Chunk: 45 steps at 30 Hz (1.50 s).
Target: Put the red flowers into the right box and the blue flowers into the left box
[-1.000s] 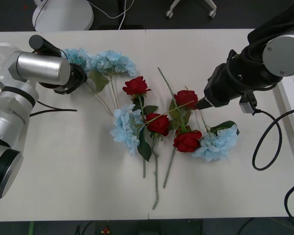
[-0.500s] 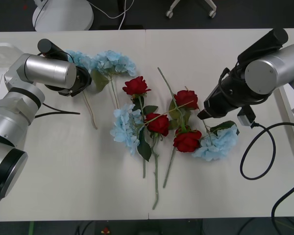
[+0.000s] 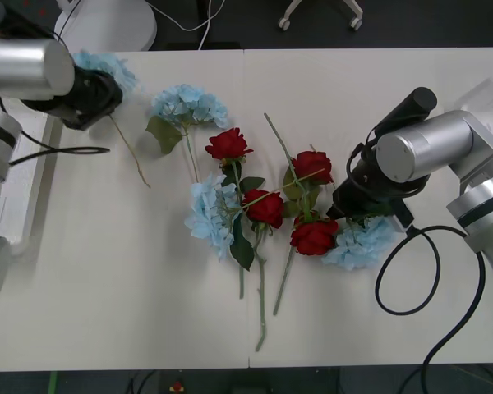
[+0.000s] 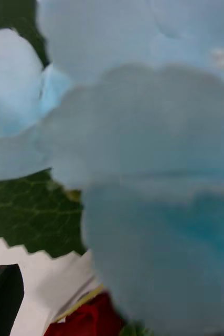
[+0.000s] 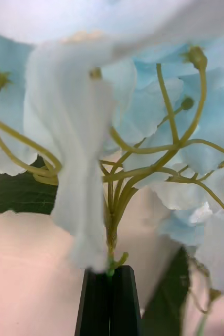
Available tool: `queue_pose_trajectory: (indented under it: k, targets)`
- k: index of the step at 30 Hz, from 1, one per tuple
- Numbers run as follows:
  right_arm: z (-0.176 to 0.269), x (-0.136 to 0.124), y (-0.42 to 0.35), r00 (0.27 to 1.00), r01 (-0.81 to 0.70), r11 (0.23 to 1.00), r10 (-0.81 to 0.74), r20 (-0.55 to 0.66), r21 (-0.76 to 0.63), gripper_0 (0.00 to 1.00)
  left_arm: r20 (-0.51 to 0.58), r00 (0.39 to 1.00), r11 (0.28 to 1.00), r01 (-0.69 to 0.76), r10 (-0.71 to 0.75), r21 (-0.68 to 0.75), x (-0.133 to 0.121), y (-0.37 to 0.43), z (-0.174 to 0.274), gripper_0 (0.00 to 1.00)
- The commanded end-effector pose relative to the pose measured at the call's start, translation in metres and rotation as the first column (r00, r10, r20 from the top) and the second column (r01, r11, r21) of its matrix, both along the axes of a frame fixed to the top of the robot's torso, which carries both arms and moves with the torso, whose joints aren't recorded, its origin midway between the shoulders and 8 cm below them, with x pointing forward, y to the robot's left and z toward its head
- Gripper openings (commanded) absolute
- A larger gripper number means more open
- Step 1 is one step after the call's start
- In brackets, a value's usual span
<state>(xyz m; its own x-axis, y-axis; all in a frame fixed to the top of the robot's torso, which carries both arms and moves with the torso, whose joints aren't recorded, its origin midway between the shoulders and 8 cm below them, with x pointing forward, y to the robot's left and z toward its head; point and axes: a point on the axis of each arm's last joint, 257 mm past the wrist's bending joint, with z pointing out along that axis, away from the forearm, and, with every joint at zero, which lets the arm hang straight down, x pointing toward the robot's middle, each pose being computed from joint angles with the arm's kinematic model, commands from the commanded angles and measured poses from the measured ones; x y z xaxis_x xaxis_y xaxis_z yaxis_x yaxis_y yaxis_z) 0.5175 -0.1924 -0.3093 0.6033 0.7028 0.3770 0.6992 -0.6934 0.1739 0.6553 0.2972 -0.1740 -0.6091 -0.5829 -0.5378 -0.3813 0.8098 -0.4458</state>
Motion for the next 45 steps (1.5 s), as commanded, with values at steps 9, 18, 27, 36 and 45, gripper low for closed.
queue_pose_trajectory:
  k: [9,18,27,36,45]
  targets:
    - [-0.013,0.003,0.009,0.998,0.058,0.998,-0.058,-0.014,0.026,1.00,0.116,0.991,0.983,0.044,-0.065,0.178,-0.079,0.205,0.071,0.00]
    - [-0.016,0.001,0.008,0.999,0.046,0.999,-0.046,-0.022,0.019,0.59,0.061,0.998,0.949,-0.029,0.011,0.314,-0.116,0.275,0.032,0.00]
    - [-0.025,-0.002,0.007,0.999,0.031,0.999,-0.031,-0.040,0.008,0.51,0.023,0.997,0.924,-0.074,0.070,0.375,-0.125,0.307,-0.002,0.00]
    - [-0.025,-0.002,0.006,0.999,0.032,0.999,-0.032,-0.042,0.013,0.00,0.017,0.998,0.919,-0.056,0.054,0.389,-0.121,0.303,-0.008,0.43]
    - [-0.013,0.000,-0.009,0.999,0.025,1.000,-0.024,-0.044,0.015,0.00,0.058,0.995,0.973,0.072,-0.087,0.219,-0.108,0.238,0.004,0.96]
